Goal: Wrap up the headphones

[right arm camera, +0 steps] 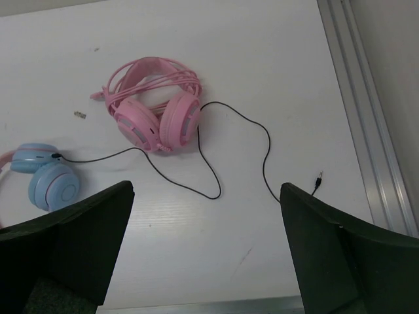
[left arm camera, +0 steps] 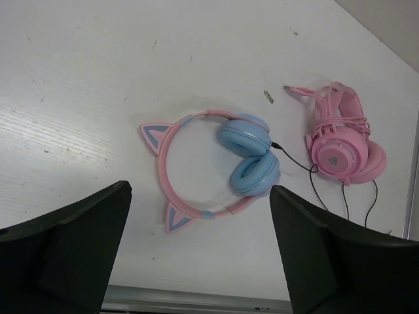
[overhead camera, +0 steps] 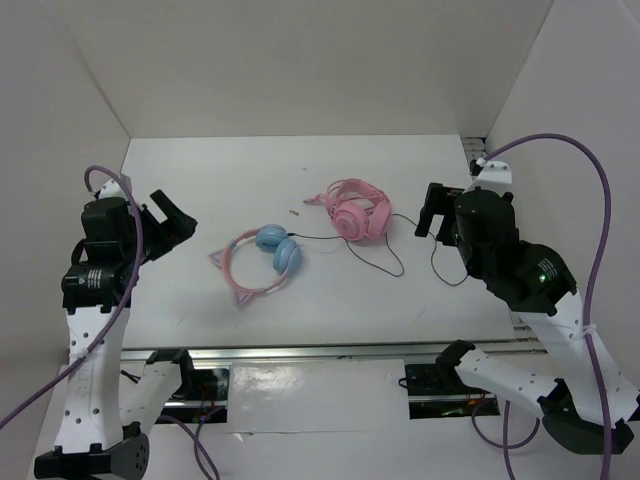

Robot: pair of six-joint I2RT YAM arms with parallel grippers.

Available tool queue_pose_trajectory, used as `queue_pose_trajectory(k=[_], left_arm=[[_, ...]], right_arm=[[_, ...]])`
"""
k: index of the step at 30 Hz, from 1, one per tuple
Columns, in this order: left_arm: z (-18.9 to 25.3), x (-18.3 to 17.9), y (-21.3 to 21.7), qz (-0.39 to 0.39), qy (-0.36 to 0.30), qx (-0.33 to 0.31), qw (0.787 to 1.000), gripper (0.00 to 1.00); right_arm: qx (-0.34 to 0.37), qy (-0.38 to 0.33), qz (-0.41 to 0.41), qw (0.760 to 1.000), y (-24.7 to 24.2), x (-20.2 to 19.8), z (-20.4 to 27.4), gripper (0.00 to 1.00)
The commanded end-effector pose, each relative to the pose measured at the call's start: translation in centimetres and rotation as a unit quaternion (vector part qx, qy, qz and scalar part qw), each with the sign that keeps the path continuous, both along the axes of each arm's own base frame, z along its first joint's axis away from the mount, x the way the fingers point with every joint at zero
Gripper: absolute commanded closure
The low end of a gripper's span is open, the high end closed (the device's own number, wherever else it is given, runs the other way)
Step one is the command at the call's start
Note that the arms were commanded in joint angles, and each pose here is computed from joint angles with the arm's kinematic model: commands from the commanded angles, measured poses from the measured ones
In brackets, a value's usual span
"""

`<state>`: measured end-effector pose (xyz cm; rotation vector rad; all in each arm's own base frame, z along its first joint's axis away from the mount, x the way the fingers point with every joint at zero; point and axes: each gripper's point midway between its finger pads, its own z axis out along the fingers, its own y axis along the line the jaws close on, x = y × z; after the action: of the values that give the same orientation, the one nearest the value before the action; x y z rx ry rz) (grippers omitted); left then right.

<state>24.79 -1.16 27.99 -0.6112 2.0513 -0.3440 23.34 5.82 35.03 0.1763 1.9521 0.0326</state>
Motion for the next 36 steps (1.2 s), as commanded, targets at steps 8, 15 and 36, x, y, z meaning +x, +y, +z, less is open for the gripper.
queue_pose_trajectory(k=[8, 15, 36], left_arm=[[1.7, 0.6, 0.9, 0.029, -0.025, 0.043, 0.998, 0.0], [-1.0, 2.1, -0.8, 0.019, 0.012, -0.011, 1.0, 0.0], [-24.4, 4.1, -6.2, 0.067, 0.275, 0.006, 0.959, 0.02]], right_arm=[[-0.001, -0.004, 0.019, 1.0, 1.2, 0.4, 0.7, 0.0], [-0.004, 0.011, 0.048, 0.999, 3.4, 1.1, 0.0, 0.0], [0.017, 0.034, 0.17, 0.985, 8.0, 0.8, -1.9, 0.0]])
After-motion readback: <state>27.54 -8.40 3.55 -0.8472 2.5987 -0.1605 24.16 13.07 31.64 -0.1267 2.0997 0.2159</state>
